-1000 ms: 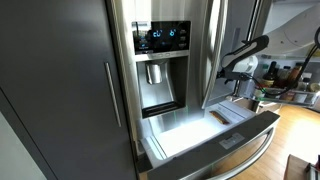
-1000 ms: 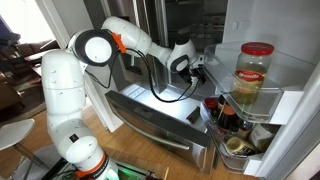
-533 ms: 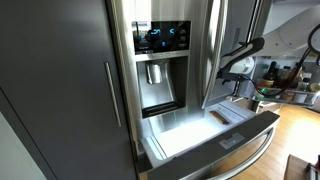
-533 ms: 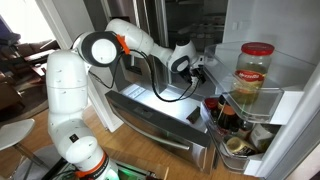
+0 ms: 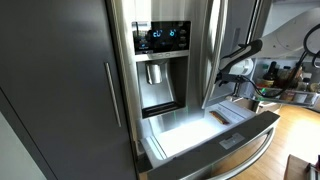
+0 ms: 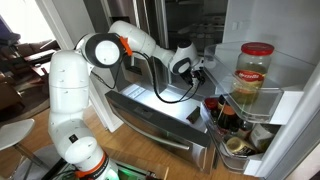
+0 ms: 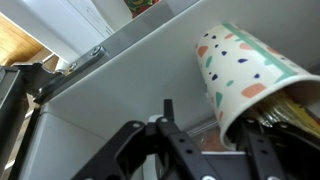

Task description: Pick up the paper cup and pour its contents into the open refrigerator drawer, put the paper cup back on the bottom shelf of the right side of the refrigerator

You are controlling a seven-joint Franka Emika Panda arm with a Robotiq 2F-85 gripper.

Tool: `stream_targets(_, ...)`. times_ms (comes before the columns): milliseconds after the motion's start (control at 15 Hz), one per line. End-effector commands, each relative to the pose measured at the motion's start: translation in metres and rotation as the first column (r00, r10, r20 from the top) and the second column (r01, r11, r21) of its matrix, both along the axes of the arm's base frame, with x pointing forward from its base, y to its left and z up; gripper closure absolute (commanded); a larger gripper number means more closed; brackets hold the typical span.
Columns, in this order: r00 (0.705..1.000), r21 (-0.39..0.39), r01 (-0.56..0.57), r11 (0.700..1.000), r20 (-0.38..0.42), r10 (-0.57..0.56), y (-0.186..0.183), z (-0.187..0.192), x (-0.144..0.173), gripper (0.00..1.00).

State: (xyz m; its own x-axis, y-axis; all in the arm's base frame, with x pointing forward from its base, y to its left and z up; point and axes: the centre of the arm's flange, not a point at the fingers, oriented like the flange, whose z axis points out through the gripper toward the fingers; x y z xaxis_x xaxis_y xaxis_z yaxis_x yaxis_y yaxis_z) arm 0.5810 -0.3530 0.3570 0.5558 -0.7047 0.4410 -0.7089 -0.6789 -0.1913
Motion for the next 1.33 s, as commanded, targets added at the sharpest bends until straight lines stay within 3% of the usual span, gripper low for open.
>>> stream_targets(0,1.0,0.026,-0.002,1.0,0.013,0.002,-0.01,-0.006,0.002,0.81)
stream_targets(200,1.0,0.029,-0.01,1.0,0.019,0.01,-0.009,-0.002,0.002,0.99)
stream_targets(667,0.985,0.002,-0.171,0.985,-0.027,0.171,0.024,0.024,-0.01,0.99)
stream_targets(933,0.935,-0.002,-0.341,0.94,-0.103,0.339,0.047,0.056,-0.03,0.99)
stream_targets(1067,0.896,0.001,-0.421,0.907,-0.156,0.415,0.054,0.069,-0.046,0.99)
stream_targets(1200,0.856,-0.015,-0.482,0.876,-0.223,0.467,0.055,0.08,-0.065,0.99)
stream_targets(1267,0.852,-0.027,-0.489,0.872,-0.227,0.471,0.054,0.085,-0.072,0.99)
